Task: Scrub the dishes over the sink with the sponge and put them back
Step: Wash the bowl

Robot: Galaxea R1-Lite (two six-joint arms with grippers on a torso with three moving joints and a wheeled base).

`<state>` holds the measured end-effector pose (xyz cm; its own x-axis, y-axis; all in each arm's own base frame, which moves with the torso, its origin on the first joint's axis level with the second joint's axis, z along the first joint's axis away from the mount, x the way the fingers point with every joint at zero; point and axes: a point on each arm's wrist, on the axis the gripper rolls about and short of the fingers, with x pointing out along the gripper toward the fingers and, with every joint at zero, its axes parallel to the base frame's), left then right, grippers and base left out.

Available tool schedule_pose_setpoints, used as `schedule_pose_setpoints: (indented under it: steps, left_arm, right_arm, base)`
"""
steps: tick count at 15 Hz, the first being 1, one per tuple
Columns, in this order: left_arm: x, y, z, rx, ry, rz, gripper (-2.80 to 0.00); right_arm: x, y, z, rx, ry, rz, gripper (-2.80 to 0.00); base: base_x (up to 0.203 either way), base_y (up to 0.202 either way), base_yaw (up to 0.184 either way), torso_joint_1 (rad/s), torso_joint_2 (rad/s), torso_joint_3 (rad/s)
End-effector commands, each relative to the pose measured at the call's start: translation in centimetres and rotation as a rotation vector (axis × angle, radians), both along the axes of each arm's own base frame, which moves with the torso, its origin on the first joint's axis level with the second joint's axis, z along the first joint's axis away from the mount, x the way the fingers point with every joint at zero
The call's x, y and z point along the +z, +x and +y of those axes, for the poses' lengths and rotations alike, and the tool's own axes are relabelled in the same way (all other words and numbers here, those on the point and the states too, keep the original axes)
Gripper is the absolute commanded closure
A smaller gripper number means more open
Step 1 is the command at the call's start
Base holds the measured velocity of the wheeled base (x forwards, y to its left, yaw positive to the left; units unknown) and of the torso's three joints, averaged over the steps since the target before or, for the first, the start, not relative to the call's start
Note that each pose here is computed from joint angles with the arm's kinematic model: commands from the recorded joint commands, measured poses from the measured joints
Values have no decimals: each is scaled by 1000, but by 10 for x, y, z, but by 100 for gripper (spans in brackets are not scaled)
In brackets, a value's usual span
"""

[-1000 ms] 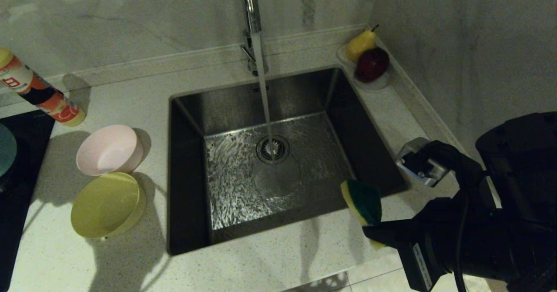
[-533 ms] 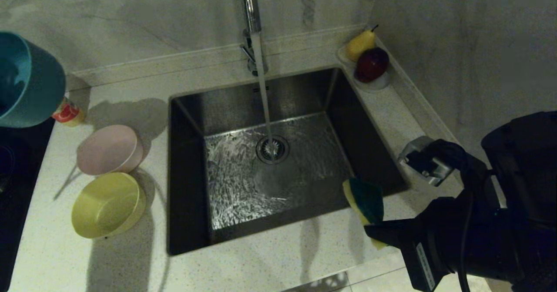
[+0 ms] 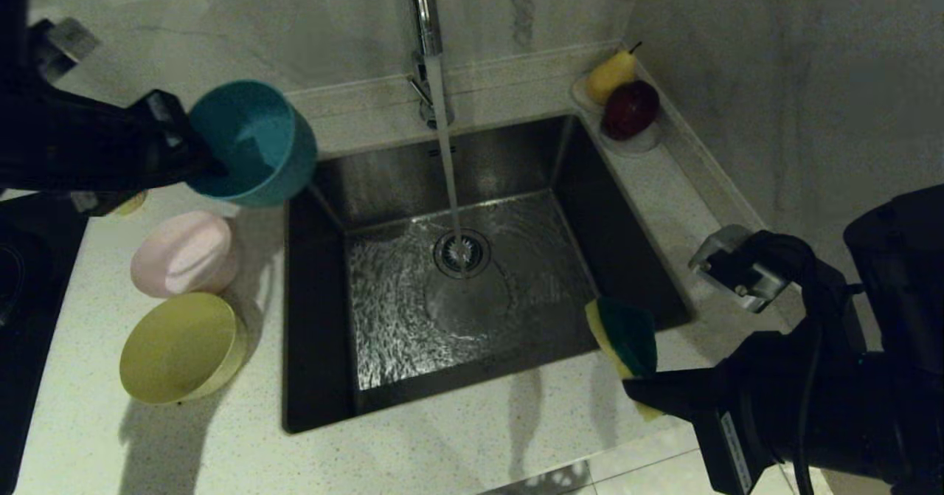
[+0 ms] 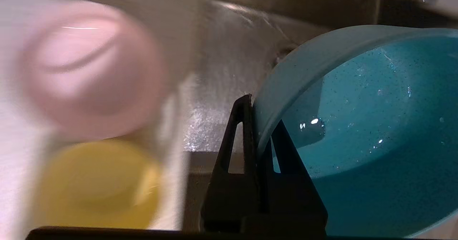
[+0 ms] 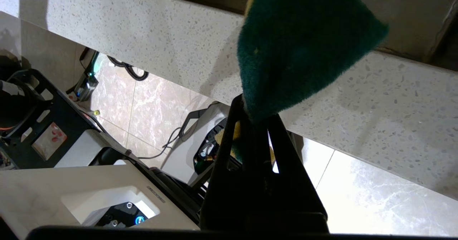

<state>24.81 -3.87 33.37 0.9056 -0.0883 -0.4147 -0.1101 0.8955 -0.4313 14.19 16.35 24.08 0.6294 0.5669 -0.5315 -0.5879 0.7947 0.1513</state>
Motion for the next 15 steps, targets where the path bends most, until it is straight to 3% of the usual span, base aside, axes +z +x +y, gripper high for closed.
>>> schedule_pose_setpoints:
  steps: [1,8,15]
  left_arm:
    - [-30,34,-51,-52,24,68,0]
    - [-66,71,-132,-73,3,108,0]
    - [-77,84,-148,-61,16,114,0]
  right_arm:
    - [4,-3,-3,0,15,-11,0]
    - [9,-6,-7,2,34,-25,0]
    - [8,-6,-7,13,56,-34,0]
  base:
    - [0,0,0,0,0,0]
    - [0,0,0,0,0,0]
    - [0,0,0,0,0,0]
